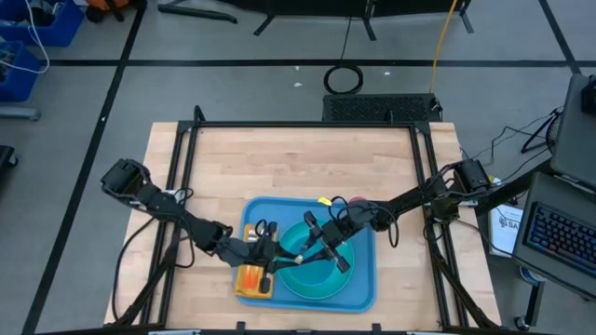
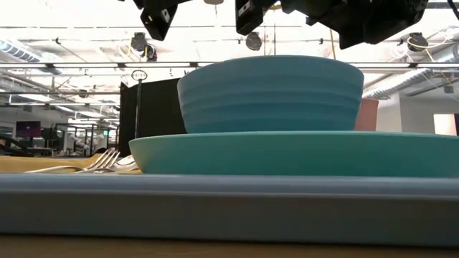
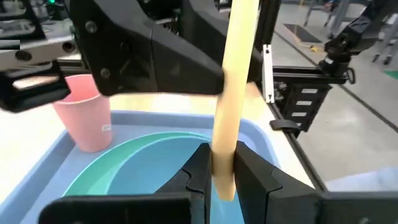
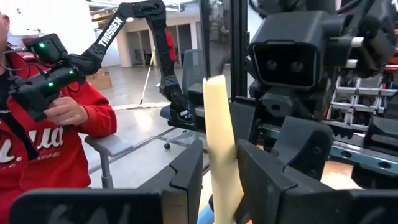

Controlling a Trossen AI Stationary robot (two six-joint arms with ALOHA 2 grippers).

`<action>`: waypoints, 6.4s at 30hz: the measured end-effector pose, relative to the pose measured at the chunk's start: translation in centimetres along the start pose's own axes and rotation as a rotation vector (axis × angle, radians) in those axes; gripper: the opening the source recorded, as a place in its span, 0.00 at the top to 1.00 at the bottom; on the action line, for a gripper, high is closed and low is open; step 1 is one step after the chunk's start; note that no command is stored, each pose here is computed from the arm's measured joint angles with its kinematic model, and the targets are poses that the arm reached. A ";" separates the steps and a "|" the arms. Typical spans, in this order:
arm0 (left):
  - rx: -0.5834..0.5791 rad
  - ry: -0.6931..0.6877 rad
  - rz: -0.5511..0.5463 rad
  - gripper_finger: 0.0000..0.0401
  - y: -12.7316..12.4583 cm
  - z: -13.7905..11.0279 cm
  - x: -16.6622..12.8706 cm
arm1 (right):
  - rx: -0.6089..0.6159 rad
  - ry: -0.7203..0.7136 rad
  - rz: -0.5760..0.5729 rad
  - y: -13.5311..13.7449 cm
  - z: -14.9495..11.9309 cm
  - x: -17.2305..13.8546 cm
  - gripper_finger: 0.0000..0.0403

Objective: Set up tray
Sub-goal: Put the yellow table knife on top of the yellow table napkin to the right of the orange spoon

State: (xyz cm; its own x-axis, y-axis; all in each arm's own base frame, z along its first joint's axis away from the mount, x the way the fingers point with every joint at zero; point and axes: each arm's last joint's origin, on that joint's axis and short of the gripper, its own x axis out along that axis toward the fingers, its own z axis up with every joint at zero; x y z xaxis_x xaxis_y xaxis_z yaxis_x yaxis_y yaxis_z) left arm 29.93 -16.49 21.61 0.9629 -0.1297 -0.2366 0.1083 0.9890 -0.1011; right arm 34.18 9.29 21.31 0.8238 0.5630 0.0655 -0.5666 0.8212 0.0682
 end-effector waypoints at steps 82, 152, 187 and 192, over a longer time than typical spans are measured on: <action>-0.166 0.126 0.459 0.88 -1.3 -5.5 -3.3 | -0.041 -0.249 -0.451 -0.7 4.4 -1.5 0.78; -0.087 0.215 0.379 0.76 -1.3 -4.9 -4.1 | 0.201 -0.167 -0.447 -2.4 3.2 -1.9 1.00; -0.100 0.679 0.058 1.00 10.0 -3.5 -2.6 | 0.165 -0.177 -0.358 0.4 3.3 -0.8 1.00; -0.115 0.693 0.025 1.00 11.0 -3.6 -2.4 | 0.163 -0.176 -0.358 0.4 3.3 -0.8 1.00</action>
State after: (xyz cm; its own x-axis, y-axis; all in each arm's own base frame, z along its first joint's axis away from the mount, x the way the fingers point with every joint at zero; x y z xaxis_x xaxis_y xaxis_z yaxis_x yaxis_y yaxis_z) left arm 27.94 -5.53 17.55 0.5815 -0.1610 -0.7975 0.0252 0.9833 -0.1801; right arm 33.23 8.83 24.55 0.9617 0.2092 0.1771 -0.2522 0.9284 0.2729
